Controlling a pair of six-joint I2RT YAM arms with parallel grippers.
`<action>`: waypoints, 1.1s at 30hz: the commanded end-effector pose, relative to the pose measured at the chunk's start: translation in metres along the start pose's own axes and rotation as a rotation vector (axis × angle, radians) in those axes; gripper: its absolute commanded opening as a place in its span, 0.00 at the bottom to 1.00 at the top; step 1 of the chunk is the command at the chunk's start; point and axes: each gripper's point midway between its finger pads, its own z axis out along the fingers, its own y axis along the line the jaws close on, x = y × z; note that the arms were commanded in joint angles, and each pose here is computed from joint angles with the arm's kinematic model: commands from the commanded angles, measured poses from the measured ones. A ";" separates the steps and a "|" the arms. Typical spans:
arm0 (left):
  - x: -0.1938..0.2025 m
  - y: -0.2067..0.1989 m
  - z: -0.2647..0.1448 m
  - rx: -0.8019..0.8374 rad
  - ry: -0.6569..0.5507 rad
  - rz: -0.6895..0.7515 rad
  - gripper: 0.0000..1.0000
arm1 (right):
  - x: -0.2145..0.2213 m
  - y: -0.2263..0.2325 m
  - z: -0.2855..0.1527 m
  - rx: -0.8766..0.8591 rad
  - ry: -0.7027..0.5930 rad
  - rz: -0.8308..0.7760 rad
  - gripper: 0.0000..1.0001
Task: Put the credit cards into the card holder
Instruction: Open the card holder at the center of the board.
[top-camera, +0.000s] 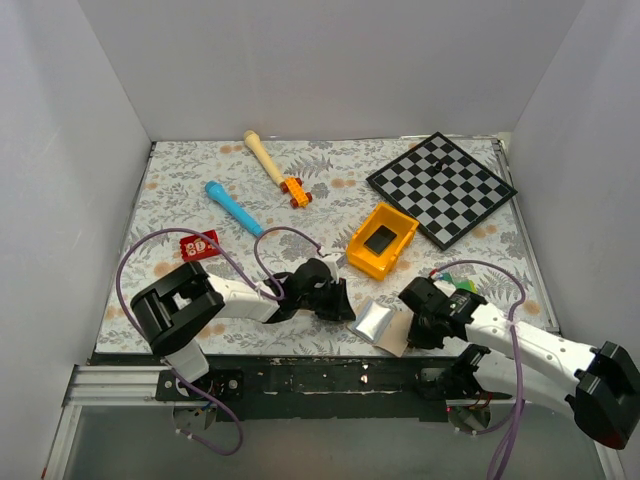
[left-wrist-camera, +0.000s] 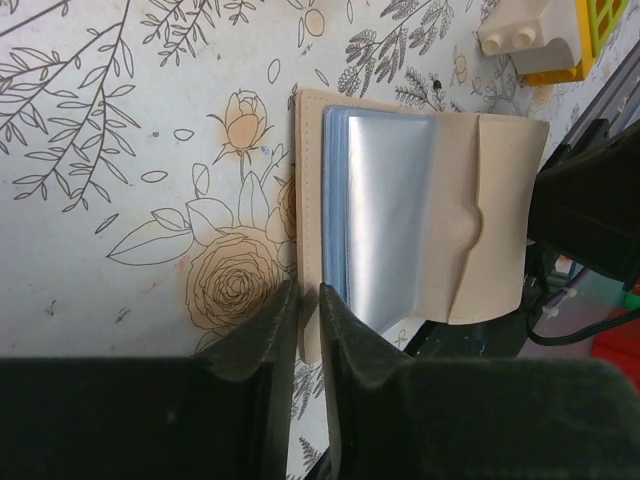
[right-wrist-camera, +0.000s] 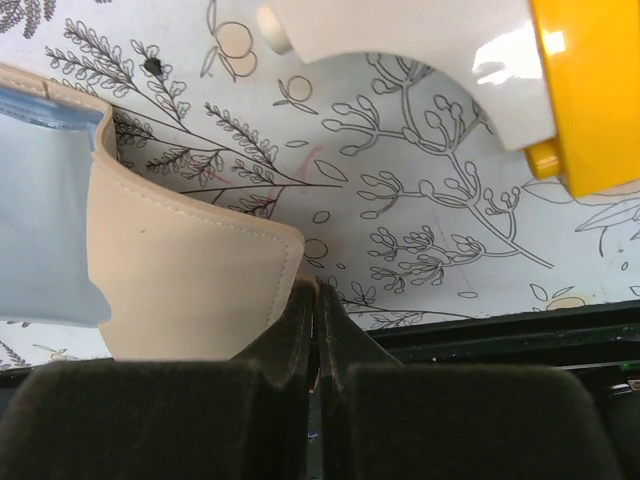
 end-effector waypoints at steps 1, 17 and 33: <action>-0.008 -0.021 -0.009 0.073 -0.037 0.014 0.09 | -0.020 0.036 -0.001 -0.080 -0.050 -0.033 0.01; -0.032 -0.035 -0.051 0.061 -0.171 0.035 0.00 | -0.035 0.081 0.003 -0.169 -0.054 -0.136 0.01; -0.023 0.002 -0.084 -0.098 -0.237 0.013 0.00 | -0.048 0.119 0.010 -0.169 -0.027 -0.192 0.12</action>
